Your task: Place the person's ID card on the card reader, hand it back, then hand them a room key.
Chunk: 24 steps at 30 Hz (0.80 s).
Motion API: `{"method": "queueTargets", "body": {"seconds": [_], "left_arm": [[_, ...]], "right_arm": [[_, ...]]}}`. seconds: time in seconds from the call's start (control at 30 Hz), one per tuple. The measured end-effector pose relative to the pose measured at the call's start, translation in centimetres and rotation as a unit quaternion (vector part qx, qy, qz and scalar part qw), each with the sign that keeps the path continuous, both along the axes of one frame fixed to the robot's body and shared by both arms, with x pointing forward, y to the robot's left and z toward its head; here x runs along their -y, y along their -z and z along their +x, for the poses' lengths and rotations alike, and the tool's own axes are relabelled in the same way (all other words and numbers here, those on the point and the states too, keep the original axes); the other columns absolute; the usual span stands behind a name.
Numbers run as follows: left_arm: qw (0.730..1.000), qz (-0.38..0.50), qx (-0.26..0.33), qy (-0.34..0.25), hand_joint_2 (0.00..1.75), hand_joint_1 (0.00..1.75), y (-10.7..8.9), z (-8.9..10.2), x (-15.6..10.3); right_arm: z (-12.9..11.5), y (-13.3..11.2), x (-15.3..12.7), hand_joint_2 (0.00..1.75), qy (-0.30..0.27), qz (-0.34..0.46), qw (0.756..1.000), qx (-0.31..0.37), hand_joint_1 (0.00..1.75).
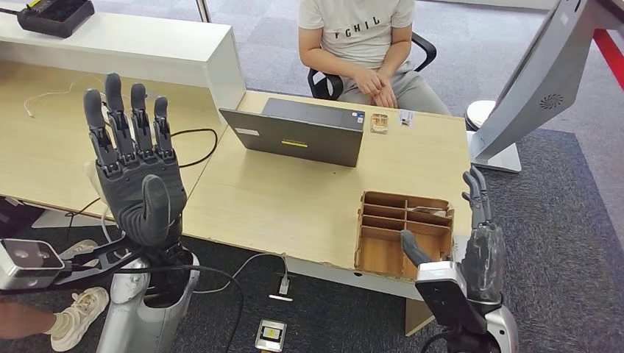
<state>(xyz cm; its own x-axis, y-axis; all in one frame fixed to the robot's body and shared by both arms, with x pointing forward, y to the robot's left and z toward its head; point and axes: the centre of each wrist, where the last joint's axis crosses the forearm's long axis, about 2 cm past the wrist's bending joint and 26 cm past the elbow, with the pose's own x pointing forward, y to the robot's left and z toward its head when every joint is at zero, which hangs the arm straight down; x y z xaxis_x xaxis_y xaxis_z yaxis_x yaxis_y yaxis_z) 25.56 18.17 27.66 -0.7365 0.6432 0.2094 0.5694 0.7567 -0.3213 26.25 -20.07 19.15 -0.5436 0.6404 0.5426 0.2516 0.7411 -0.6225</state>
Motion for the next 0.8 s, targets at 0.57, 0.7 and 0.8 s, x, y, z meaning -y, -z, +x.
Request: {"method": "queueTargets", "body": {"seconds": [0.57,0.7,0.8], "left_arm": [[1.0,-0.005,-0.006,-0.006,1.75,0.0,0.0,0.0,0.0],[1.0,-0.005,-0.006,-0.006,1.75,0.0,0.0,0.0,0.0],[1.0,-0.005,-0.006,-0.005,1.75,0.0,0.0,0.0,0.0]], "right_arm": [[0.3,0.9,0.0,1.75,0.037,-0.099,0.992,-0.074,0.0],[0.3,1.1,0.1,1.75,0.038,-0.103,0.991,-0.077,0.0],[0.5,1.2,0.1,1.75,0.043,-0.127,0.987,-0.09,0.0]]}}
